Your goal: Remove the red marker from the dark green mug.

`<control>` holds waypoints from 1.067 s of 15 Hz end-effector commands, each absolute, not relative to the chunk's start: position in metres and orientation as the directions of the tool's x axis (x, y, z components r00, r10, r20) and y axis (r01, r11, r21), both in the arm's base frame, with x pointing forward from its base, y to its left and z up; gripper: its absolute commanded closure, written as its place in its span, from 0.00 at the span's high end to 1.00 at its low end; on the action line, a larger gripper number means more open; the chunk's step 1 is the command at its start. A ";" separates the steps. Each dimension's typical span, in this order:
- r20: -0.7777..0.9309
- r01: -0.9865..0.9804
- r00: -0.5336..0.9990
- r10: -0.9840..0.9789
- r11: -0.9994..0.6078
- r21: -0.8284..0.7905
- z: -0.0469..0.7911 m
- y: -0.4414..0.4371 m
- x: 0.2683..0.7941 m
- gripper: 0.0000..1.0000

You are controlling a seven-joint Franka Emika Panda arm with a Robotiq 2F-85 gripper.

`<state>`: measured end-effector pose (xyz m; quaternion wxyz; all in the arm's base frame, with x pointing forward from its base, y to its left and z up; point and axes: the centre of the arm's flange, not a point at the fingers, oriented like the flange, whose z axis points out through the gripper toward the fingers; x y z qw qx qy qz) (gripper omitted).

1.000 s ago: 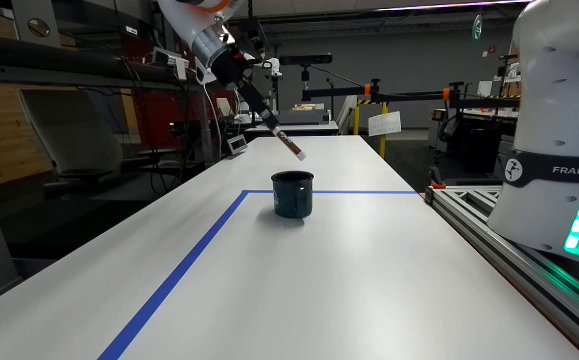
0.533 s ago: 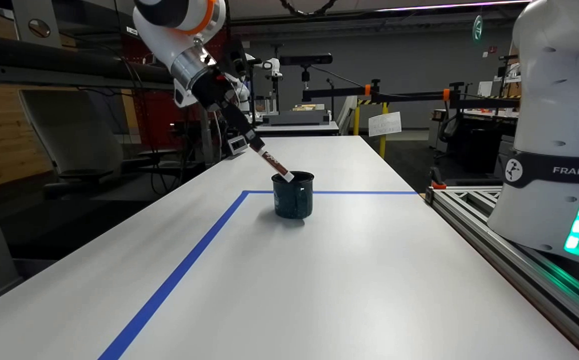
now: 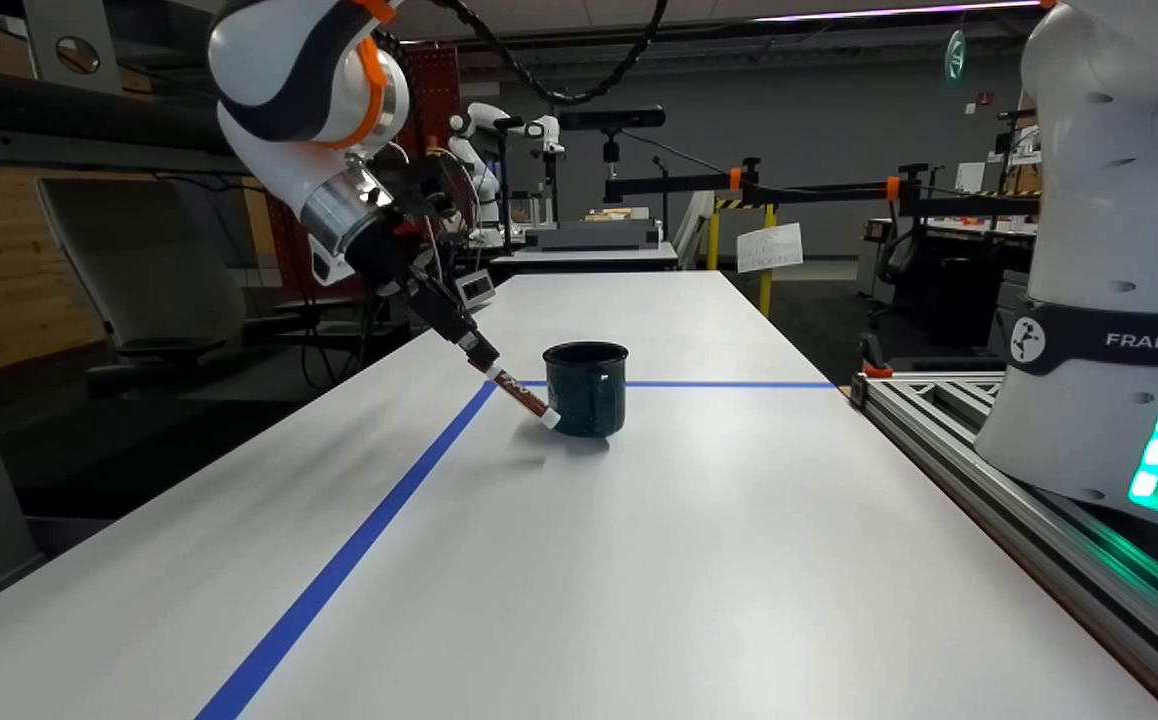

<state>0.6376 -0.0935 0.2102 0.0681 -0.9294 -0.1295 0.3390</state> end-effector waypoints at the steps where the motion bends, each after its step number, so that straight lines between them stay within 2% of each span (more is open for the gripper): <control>1: -0.630 0.203 0.736 0.249 -0.968 -0.145 0.191 -0.103 0.650 0.05; 15: -0.556 0.213 0.815 0.162 -0.977 0.027 0.149 -0.109 0.659 0.05; 16: -0.553 0.215 0.818 0.157 -0.976 0.041 0.151 -0.108 0.659 0.45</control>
